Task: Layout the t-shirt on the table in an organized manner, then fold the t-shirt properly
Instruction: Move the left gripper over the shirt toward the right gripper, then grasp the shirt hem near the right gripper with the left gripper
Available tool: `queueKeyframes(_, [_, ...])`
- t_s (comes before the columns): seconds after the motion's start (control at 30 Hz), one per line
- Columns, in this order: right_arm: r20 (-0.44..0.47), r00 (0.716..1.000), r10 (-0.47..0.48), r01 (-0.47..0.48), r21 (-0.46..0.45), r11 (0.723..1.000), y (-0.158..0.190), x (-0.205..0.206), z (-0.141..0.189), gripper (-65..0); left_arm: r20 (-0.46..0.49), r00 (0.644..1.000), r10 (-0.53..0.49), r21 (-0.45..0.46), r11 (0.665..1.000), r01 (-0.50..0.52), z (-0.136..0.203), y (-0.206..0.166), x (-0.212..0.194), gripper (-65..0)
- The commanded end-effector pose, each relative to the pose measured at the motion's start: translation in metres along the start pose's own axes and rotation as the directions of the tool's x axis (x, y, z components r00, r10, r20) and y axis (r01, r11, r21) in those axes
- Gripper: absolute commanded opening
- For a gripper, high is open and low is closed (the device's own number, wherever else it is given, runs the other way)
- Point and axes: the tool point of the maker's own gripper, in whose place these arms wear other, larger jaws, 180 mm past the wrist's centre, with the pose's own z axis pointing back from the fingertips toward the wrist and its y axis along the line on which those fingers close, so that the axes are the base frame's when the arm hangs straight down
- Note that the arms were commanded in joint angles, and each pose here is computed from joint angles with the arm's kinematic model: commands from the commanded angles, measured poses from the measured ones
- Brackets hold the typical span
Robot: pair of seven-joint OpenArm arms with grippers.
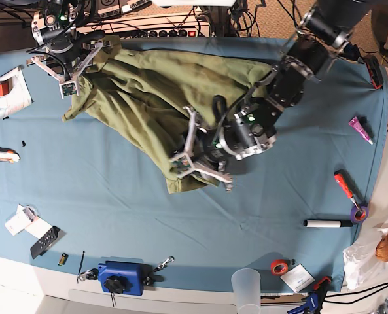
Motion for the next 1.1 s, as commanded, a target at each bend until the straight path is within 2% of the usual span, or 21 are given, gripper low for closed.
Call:
queueKeyframes(0.0, [0.028,1.000,0.008,-0.007,-0.016,1.000,-0.004,0.006,0.004,-48.0,0.073,0.997,-0.010,0.003,1.000,0.010,0.001,0.003,0.025,-61.2])
queueKeyframes(0.03, [0.028,1.000,0.008,-0.007,-0.016,1.000,-0.004,0.006,0.004,-48.0,0.092,0.996,-0.011,0.000,1.000,0.011,0.000,0.001,0.031,-65.0])
queueKeyframes(0.27, [0.024,1.000,0.008,-0.007,-0.016,1.000,-0.004,0.006,0.004,-48.0,0.180,0.984,0.006,0.124,0.992,-0.028,-0.002,0.027,0.071,-65.0])
queueKeyframes(0.47, [0.028,1.000,0.007,-0.007,-0.015,1.000,-0.004,0.006,0.004,-48.0,0.337,0.941,-0.032,0.133,0.991,-0.014,0.000,0.035,0.131,-65.0])
queueKeyframes(0.57, [0.028,1.000,0.007,-0.007,-0.015,1.000,-0.004,0.006,0.004,-48.0,0.367,0.930,-0.013,0.112,0.993,-0.030,-0.014,0.035,0.149,-65.0])
queueKeyframes(0.67, [0.028,1.000,0.007,-0.007,-0.015,1.000,-0.004,0.006,0.004,-48.0,0.327,0.945,0.017,0.081,0.996,-0.046,-0.036,0.034,0.151,-65.0])
queueKeyframes(0.7, [0.029,1.000,0.007,-0.007,-0.015,1.000,-0.004,0.006,0.004,-48.0,0.307,0.951,0.025,0.074,0.996,-0.050,-0.042,0.034,0.148,-58.8])
queueKeyframes(0.77, [0.029,1.000,0.008,-0.007,-0.016,1.000,-0.004,0.006,0.004,-48.0,0.259,0.965,0.034,0.076,0.996,-0.055,-0.049,0.036,0.139,-41.4])
queueKeyframes(0.8, [0.029,1.000,0.008,-0.008,-0.016,1.000,-0.004,0.007,0.004,-48.0,0.238,0.970,0.039,0.081,0.995,-0.060,-0.049,0.038,0.135,-35.6])
queueKeyframes(0.83, [0.034,0.999,0.009,-0.008,-0.016,1.000,-0.004,0.007,0.004,-48.0,0.207,0.976,0.067,0.110,0.990,-0.091,-0.049,0.044,0.130,-33.3])
queueKeyframes(0.9, [0.052,0.999,0.008,-0.007,-0.016,1.000,-0.004,0.011,0.004,-48.0,0.136,0.982,0.128,0.170,0.974,-0.150,-0.046,0.055,0.117,-33.3])
queueKeyframes(1.07, [0.099,0.995,0.011,-0.009,-0.019,1.000,-0.005,0.020,0.004,-48.0,0.019,0.991,0.133,0.207,0.969,-0.134,-0.023,0.060,0.109,-33.4])
